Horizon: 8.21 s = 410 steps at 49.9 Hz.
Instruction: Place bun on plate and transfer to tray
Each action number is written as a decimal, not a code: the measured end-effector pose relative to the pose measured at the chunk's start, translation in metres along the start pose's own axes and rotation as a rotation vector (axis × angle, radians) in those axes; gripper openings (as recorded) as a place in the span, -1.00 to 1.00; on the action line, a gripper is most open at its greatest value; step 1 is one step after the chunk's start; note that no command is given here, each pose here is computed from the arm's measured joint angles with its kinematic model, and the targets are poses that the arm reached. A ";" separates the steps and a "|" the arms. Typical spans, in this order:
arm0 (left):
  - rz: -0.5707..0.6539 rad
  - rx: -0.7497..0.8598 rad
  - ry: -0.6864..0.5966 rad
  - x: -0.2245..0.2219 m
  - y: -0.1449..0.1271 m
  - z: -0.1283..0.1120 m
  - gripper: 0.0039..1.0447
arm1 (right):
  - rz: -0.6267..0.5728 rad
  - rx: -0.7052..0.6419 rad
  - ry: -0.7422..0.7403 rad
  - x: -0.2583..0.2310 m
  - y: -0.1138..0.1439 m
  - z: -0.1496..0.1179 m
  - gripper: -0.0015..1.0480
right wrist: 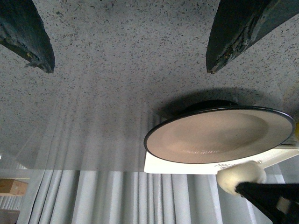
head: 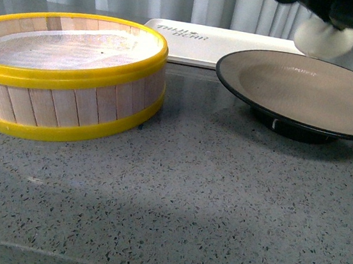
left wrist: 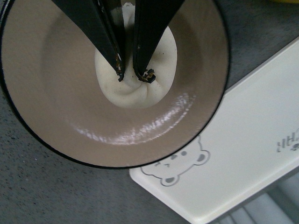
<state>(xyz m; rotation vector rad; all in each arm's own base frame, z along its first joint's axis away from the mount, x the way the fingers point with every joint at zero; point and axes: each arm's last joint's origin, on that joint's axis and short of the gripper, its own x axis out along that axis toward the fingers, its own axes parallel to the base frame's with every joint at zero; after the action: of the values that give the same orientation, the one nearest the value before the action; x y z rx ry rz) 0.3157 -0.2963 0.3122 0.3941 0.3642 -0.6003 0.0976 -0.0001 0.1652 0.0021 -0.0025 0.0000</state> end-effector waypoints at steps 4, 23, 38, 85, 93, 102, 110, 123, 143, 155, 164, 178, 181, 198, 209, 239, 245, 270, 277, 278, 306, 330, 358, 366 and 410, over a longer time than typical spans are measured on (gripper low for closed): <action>0.003 0.032 0.014 0.012 -0.011 -0.003 -0.93 | 0.000 0.000 0.000 0.000 0.000 0.000 0.84; 0.034 0.109 0.034 0.045 -0.023 -0.004 -0.93 | 0.000 0.000 0.000 0.000 0.000 0.000 0.84; -0.002 0.139 0.075 0.054 -0.034 -0.013 -0.93 | 0.000 0.000 0.000 0.000 0.000 0.000 0.84; -0.016 0.104 0.050 0.037 -0.023 0.000 0.88 | 0.000 0.000 0.000 0.000 0.000 0.000 0.84; 0.006 0.057 -0.028 0.006 0.005 0.021 0.88 | 0.000 0.000 0.000 0.000 0.000 0.000 0.84; 0.046 -0.017 -0.143 -0.056 0.045 0.020 0.88 | 0.000 0.000 0.000 0.000 0.000 0.000 0.84; 0.118 -0.077 -0.257 -0.130 0.080 -0.002 0.88 | 0.000 0.000 0.000 0.000 0.000 0.000 0.84; 0.318 -0.184 -0.238 -0.220 0.128 -0.107 0.81 | 0.000 0.000 0.000 0.000 0.000 0.000 0.84; 0.598 -0.386 -0.349 -0.230 0.108 -0.233 -0.67 | -0.003 0.000 0.000 0.000 0.000 0.000 0.84; 0.597 -0.396 -0.354 -0.230 0.091 -0.262 -0.93 | 0.000 0.000 0.000 0.000 0.000 0.000 0.84; 0.601 -0.394 -0.364 -0.231 0.082 -0.275 -0.93 | 0.000 0.000 0.000 0.000 0.000 0.000 0.84; 0.600 -0.395 -0.361 -0.232 0.074 -0.287 -0.93 | 0.000 0.000 0.000 0.000 0.000 0.000 0.84; 0.600 -0.394 -0.363 -0.233 0.073 -0.289 -0.93 | 0.000 0.000 0.000 0.000 0.000 0.000 0.84; 0.606 -0.390 -0.386 -0.236 0.066 -0.298 -0.93 | 0.000 0.000 0.000 0.000 0.000 0.000 0.84; 0.606 -0.388 -0.392 -0.238 0.064 -0.298 -0.93 | 0.000 0.000 0.000 0.000 0.000 0.000 0.84; 0.605 -0.390 -0.387 -0.246 0.056 -0.303 0.04 | 0.000 0.000 0.000 0.000 0.000 0.000 0.84; 0.605 -0.390 -0.387 -0.246 0.056 -0.303 0.45 | -0.086 -0.016 0.058 0.000 0.000 -0.001 0.84; 0.605 -0.390 -0.387 -0.246 0.056 -0.303 0.88 | -0.324 0.180 0.077 0.086 -0.044 0.069 0.84; 0.605 -0.390 -0.387 -0.246 0.056 -0.303 0.88 | -0.218 0.440 0.150 0.129 -0.060 0.074 0.84; 0.605 -0.390 -0.387 -0.246 0.056 -0.303 0.88 | -0.201 0.478 0.159 0.134 -0.061 0.075 0.84; 0.605 -0.390 -0.387 -0.246 0.056 -0.303 0.88 | 0.064 1.145 0.436 0.186 -0.021 0.041 0.84; 0.605 -0.390 -0.387 -0.246 0.056 -0.303 0.88 | 0.072 1.218 0.484 0.187 -0.014 0.026 0.48; 0.605 -0.390 -0.387 -0.246 0.056 -0.303 0.88 | 0.083 1.249 0.477 0.186 -0.014 0.025 -0.95; 0.605 -0.390 -0.387 -0.246 0.056 -0.303 0.88 | 0.092 1.243 0.458 0.180 -0.012 0.027 -0.95; 0.605 -0.390 -0.387 -0.246 0.056 -0.303 0.88 | 0.118 1.306 0.266 0.318 -0.048 0.084 -0.95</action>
<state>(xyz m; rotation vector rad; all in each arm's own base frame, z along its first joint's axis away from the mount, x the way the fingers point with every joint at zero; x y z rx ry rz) 0.0963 0.0000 0.1722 -0.0025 -0.0231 0.0004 0.4157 -0.0479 0.2501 1.3083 0.2634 0.1199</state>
